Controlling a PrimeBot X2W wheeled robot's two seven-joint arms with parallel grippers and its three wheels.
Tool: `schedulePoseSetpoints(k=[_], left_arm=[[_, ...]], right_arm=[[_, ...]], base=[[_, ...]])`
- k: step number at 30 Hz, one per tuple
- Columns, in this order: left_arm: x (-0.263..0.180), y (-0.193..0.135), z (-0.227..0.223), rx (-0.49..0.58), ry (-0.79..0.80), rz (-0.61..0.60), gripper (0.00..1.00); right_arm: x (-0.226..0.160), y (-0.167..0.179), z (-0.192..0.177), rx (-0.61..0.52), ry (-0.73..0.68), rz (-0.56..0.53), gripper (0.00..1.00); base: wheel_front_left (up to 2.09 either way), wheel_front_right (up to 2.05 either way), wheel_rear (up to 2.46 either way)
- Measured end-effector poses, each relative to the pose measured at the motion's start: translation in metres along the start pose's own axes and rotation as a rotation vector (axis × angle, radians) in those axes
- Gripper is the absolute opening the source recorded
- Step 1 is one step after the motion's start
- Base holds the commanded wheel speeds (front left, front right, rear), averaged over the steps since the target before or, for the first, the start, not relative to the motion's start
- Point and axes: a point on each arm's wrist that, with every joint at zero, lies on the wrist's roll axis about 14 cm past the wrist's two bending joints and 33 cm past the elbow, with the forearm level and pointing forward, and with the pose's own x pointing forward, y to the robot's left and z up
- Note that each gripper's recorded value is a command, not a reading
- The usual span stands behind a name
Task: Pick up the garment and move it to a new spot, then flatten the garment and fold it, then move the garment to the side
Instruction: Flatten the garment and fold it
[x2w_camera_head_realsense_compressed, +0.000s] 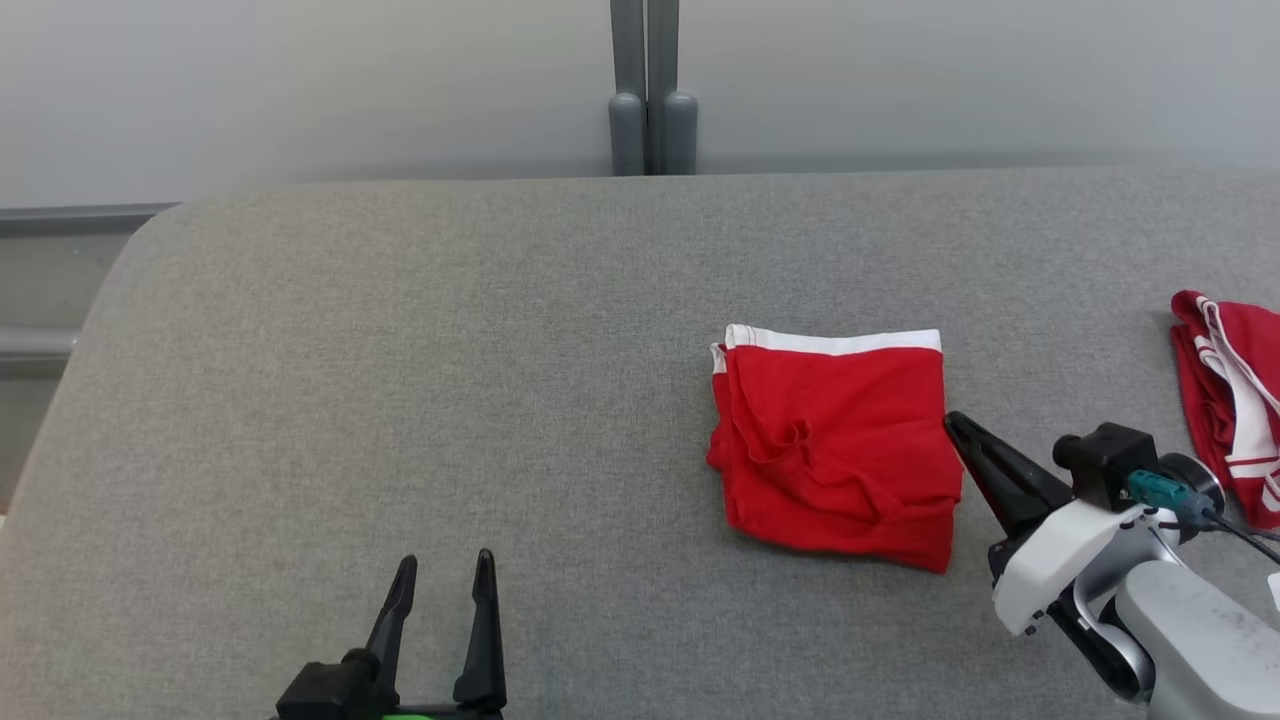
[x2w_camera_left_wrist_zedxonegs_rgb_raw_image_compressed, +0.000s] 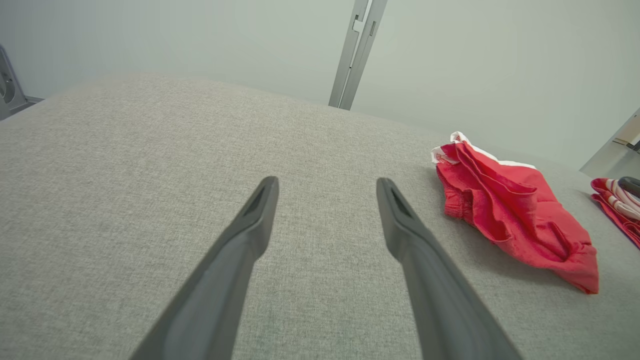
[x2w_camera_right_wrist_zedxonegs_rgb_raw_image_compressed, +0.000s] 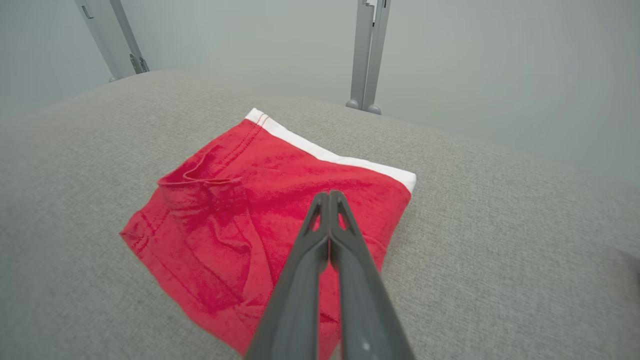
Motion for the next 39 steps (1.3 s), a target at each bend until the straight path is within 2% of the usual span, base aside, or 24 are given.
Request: schedulePoseSetpoints(k=[8, 14, 23, 39], left_arm=[[0.011, 0.005, -0.01, -0.014, 0.038, 0.031, 1.0], [0.006, 0.022, -0.013, -0.016, 0.048, 0.101, 1.0], [0.004, 0.028, -0.011, -0.013, 0.044, 0.123, 1.0], [-0.006, 0.027, -0.005, -0.014, 0.02, 0.121, 1.0]], right_arm=[[0.032, -0.002, -0.033, -0.036, 0.129, 0.074, 0.0], [0.047, 0.02, -0.058, -0.034, 0.206, 0.17, 0.0], [0.039, 0.034, -0.078, -0.015, 0.273, 0.218, 0.0], [0.035, 0.085, -0.067, -0.011, 0.25, 0.349, 0.0]], base=[[0.0, 0.0, 0.0], [0.0, 0.0, 0.0], [0.0, 0.0, 0.0], [0.0, 0.0, 0.0]])
